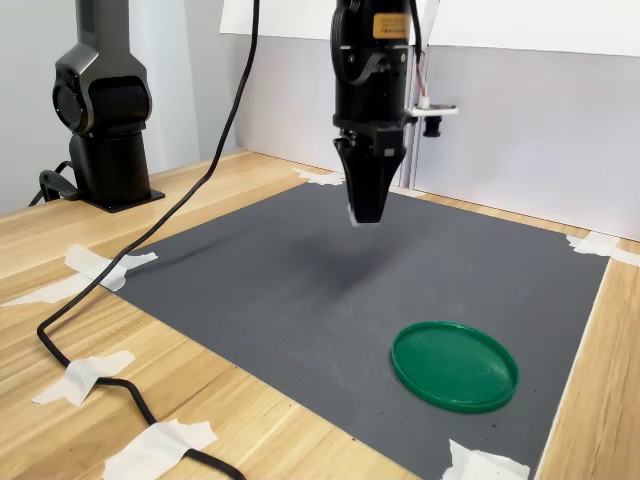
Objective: Grasp a white terminal and put it on the green lid.
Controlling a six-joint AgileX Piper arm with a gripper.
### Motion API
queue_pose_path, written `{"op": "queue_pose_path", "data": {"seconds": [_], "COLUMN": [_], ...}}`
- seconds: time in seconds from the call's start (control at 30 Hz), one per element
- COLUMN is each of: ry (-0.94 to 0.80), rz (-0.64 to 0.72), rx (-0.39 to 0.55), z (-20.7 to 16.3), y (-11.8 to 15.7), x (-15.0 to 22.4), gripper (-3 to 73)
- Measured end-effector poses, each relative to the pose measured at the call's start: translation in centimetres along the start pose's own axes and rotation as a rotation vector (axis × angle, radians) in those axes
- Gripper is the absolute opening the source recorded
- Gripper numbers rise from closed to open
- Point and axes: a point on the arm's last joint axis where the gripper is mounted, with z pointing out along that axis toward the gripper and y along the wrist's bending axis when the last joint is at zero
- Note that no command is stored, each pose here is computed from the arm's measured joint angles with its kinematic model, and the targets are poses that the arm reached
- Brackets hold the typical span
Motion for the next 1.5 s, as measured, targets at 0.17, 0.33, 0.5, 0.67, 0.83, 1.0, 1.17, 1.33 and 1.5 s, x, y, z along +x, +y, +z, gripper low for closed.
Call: {"op": "queue_pose_path", "data": {"seconds": [0.17, 0.33, 0.5, 0.67, 0.83, 1.0, 1.17, 1.33, 1.5], "ry": [-0.037, -0.014, 0.027, 0.059, 0.039, 0.030, 0.035, 0.005, -0.057], "rz": [0.053, 0.080, 0.090, 0.095, 0.095, 0.096, 0.106, 0.122, 0.144], "rx": [0.059, 0.059, 0.070, 0.071, 0.085, 0.087, 0.065, 0.061, 0.076], "z": [-1.0, 1.0, 3.9, 6.0, 6.5, 6.9, 7.7, 7.8, 5.6], "y": [-3.6, -5.7, -6.7, -6.8, -7.0, -7.0, -6.9, -6.8, -6.9], "x": [-0.5, -0.9, -1.0, -0.9, -1.1, -1.2, -1.2, -1.5, -1.9], "gripper": [8.3, 8.3, 8.3, 8.3, 8.3, 12.7, 28.4, 45.6, 51.2]}}
